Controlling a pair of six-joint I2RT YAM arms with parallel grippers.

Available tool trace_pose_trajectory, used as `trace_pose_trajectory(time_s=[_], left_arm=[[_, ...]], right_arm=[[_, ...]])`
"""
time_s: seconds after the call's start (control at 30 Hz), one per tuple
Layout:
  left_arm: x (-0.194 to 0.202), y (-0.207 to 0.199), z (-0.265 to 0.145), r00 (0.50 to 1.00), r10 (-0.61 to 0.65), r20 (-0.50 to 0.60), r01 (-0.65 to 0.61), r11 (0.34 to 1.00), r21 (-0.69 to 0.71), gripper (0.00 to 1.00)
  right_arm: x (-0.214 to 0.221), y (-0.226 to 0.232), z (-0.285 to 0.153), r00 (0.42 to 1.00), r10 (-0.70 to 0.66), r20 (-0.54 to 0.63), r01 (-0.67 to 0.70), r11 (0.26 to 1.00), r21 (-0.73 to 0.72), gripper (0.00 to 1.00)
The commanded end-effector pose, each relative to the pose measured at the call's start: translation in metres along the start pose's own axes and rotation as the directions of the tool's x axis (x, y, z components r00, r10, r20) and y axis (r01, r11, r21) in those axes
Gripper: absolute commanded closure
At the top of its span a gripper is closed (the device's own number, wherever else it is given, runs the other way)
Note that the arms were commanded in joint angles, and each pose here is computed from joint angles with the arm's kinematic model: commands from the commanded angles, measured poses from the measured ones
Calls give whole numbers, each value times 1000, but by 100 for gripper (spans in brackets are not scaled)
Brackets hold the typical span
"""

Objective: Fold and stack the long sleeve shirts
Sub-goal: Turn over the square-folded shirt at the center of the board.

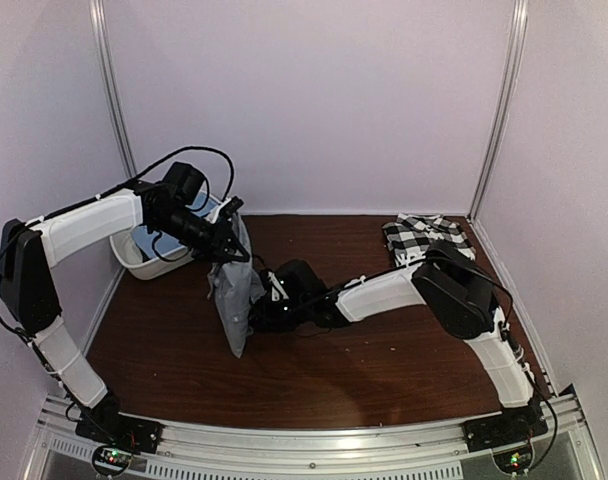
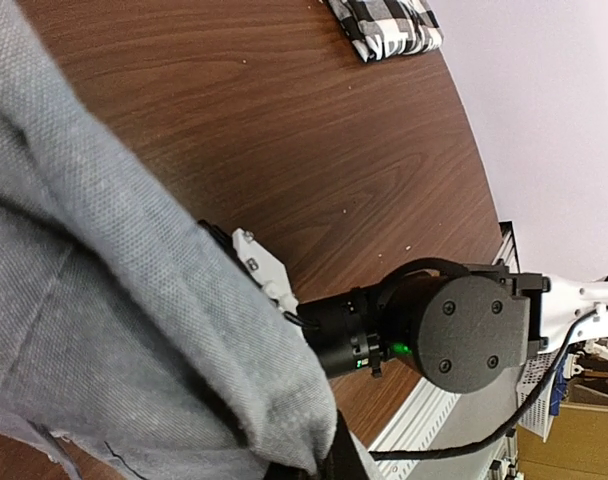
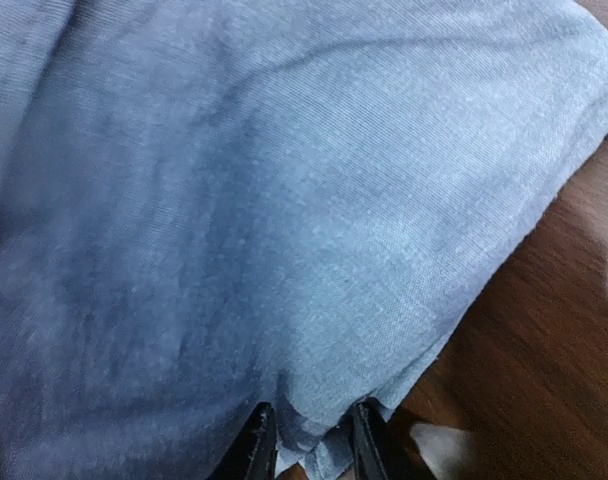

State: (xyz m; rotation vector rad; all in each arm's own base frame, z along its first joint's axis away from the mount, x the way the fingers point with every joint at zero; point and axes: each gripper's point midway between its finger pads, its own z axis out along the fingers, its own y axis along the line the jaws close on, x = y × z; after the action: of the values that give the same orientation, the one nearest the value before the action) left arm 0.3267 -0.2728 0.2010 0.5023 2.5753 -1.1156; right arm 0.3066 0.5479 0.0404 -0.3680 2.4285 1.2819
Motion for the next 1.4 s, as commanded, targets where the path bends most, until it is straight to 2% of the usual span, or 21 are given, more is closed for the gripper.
trace_pose_trajectory(time_s=[0.0,0.17,0.3,0.4,0.53,0.73,0.93,1.07,1.2,1.37], left_arm=[[-8,-6,1,999,37,38,-39,998,41,100],[-6,-3,3,999,38,31,-39,999,37,100],[-7,-6,5,999,44,29,-45,998,37,100],[-8,-9,6,998,47,30,-48,998,33,100],[-11,-8,4,998,43,43,-44,999,11,100],[-14,-15,-10,995,58,84,-57,998,-7,100],[-11,-25,-17,991,94,91,-96,995,22,100],[-15,-35,-25,985,133,111,-138,990,39,100],[-29,-52,-32,973,182,140,-194,978,78,100],[-39,-73,-26,965,223,137,-242,959,145,100]], right_arm=[[-27,28,-35,992,-27,126,37,996,-77,70],[-48,50,-79,966,-41,255,78,988,-136,66],[-64,54,-111,941,-37,335,84,988,-127,64],[-71,42,-131,926,-31,377,60,996,-65,64],[-68,9,-134,942,-39,333,10,996,87,65],[-40,-15,-98,981,22,191,-40,995,94,66],[-43,-28,-57,988,50,148,-66,992,111,67],[-46,-39,-36,982,99,159,-118,986,115,67],[-54,-26,-16,975,134,175,-141,990,30,67],[-65,10,17,972,178,156,-148,972,-185,65]])
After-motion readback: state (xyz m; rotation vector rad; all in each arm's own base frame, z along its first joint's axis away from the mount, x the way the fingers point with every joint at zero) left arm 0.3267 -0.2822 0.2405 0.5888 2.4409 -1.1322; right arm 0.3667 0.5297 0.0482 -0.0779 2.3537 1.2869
